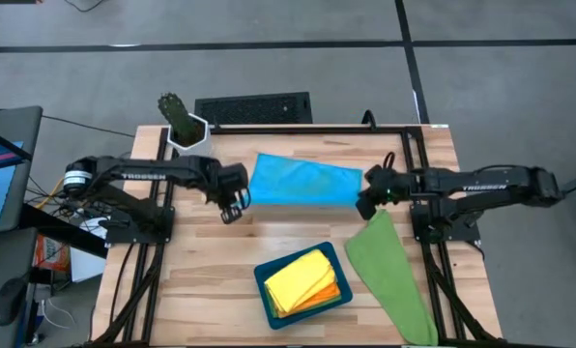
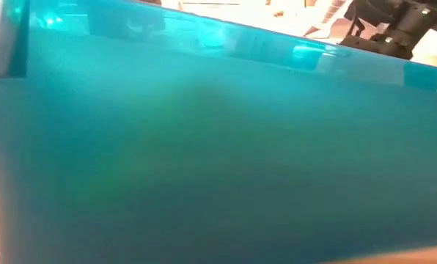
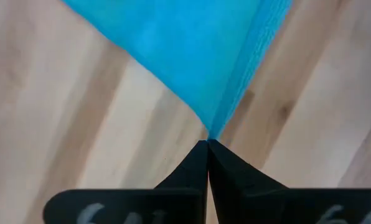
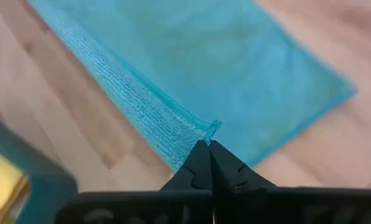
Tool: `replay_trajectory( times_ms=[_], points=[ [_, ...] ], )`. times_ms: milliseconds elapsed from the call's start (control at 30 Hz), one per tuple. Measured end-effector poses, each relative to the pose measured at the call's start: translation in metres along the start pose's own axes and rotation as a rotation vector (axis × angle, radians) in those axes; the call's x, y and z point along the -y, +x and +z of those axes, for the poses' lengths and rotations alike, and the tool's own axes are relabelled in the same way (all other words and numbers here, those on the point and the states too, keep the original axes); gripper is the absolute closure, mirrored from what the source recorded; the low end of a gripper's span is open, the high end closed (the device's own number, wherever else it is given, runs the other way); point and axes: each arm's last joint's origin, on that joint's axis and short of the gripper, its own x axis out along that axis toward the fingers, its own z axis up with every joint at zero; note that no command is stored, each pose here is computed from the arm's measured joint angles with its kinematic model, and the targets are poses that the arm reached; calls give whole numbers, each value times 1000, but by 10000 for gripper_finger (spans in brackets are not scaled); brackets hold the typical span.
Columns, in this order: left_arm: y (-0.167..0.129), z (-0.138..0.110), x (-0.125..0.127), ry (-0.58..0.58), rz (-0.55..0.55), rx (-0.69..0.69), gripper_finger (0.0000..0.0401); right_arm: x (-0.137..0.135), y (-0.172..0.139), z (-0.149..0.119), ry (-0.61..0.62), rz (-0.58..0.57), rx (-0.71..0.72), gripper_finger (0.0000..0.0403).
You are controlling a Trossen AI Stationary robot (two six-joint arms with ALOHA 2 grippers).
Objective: Fold microfiber towels
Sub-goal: Fold the blue microfiber towel
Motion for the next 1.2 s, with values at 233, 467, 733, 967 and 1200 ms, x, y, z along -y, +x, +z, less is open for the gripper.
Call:
replay_trajectory(
  times_ms=[233,467,733,967,1200],
  points=[
    [9,2,6,27,67,89,401,7,10,-13,50,-79,-22,397],
    [20,21,-23,-32,98,135,401,26,21,-5,119,-174,-24,397],
    [33,20,-3,136,-268,161,398,29,23,0,121,-163,-15,393],
    [45,18,24,380,-353,334,324,28,23,1,123,-141,-13,393],
    [72,12,48,520,-372,327,220,28,23,0,124,-128,-25,393]
  ],
)
